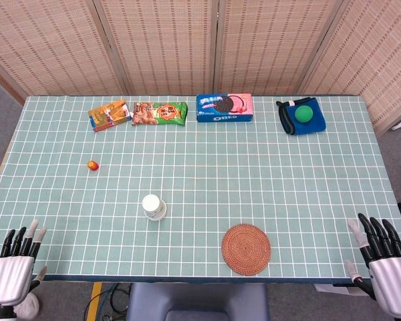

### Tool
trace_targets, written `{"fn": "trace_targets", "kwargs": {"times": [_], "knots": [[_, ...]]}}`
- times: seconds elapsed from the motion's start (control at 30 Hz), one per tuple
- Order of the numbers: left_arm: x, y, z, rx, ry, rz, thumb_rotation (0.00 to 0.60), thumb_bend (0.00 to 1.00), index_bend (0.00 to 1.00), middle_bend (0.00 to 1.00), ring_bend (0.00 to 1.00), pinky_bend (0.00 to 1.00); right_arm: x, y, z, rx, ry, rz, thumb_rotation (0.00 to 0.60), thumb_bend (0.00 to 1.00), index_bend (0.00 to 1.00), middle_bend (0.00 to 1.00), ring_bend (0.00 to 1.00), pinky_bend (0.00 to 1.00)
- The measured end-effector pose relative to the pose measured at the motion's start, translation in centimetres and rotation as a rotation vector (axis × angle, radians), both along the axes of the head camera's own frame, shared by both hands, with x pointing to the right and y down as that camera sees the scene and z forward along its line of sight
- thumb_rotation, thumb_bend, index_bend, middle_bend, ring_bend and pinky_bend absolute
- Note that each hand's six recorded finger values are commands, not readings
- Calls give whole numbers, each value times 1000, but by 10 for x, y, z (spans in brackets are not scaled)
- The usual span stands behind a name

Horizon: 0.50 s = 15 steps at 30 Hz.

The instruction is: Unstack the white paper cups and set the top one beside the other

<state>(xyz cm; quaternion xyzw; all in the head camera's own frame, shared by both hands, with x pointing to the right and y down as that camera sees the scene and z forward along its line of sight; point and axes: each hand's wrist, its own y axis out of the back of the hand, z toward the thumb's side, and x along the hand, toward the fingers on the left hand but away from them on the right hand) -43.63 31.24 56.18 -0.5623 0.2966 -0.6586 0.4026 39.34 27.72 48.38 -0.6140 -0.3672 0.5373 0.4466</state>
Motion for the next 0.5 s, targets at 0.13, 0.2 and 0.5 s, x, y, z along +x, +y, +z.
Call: {"fn": "trace_targets", "kwargs": {"times": [0.13,0.2,0.5], "knots": [[-2,-1,-3,6,9,-12,600,295,46,0,0,0,1,-2,3,-6,10,7,600,311,8,0,0,0],[-3,-1,-5,7,14,-19,600,295,46,0,0,0,1,-3,5,-12,14,11,600,310,8,0,0,0],[8,-10,-12,4,46,-5,600,295,46,0,0,0,1,-3,4,-9,11,19,600,310,7,0,0,0]]}}
